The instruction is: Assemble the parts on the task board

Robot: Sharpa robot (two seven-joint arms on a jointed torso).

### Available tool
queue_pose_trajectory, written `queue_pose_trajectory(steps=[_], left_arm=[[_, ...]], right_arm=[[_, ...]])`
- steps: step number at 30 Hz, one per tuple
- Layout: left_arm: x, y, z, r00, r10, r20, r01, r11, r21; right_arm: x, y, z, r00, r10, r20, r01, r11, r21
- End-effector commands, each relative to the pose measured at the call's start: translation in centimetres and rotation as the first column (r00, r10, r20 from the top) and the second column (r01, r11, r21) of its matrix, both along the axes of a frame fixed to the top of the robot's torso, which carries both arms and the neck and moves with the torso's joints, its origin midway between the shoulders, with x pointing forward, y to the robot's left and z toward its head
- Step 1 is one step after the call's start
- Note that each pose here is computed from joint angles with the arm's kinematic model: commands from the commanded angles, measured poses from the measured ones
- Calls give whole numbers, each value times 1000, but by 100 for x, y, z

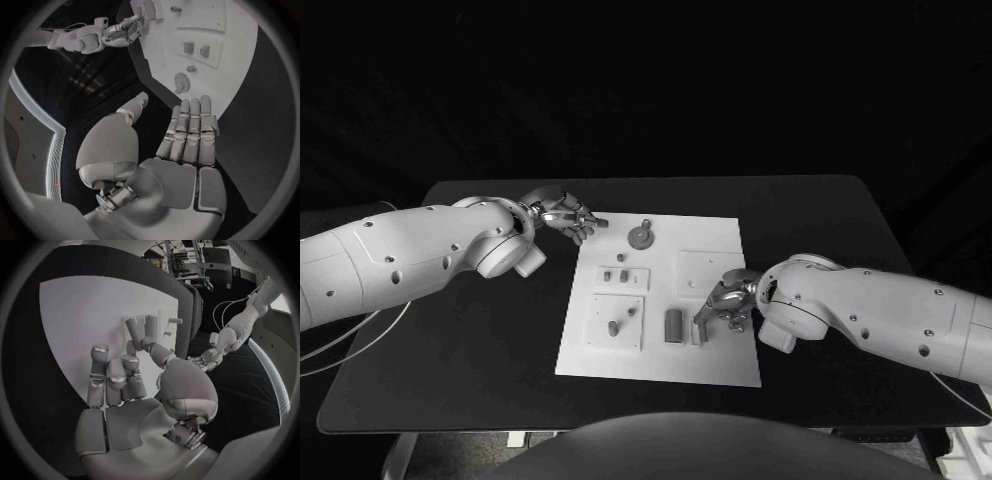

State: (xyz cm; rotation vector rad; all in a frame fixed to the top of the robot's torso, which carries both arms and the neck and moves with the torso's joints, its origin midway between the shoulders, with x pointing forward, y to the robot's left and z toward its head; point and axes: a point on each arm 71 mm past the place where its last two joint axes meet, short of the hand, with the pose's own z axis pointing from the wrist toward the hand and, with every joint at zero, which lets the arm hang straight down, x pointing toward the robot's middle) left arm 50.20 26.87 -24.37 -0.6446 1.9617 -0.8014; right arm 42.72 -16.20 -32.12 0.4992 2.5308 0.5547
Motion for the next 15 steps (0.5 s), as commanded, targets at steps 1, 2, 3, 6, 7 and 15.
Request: queue_pose_trajectory(steps=[1, 2, 3, 6, 7, 15], left_arm=[[-2, -25, 5, 1000, -15, -3, 15, 1000, -3], [-2, -26, 5, 1000, -15, -3, 15, 1000, -3], [-2, -27, 5, 1000, -15, -3, 15, 1000, -3], [-1, -28, 4, 1000, -15, -3, 15, 1000, -3], [-1, -30, 5, 1000, -15, -3, 15, 1000, -3], [3, -29, 2, 1000, -15, -3, 15, 1000, -2]], right_arm=[[-7, -14, -22, 999, -38, -39, 38, 999, 2], [-12, -12, -27, 997, -49, -54, 49, 999, 8], [-15, -8, -29, 997, -51, -60, 52, 999, 11], [-21, 15, -41, 996, -53, -72, 54, 998, 14], [-22, 15, -49, 996, -52, -72, 53, 999, 10], [-50, 2, -97, 995, -47, -87, 46, 999, -5]])
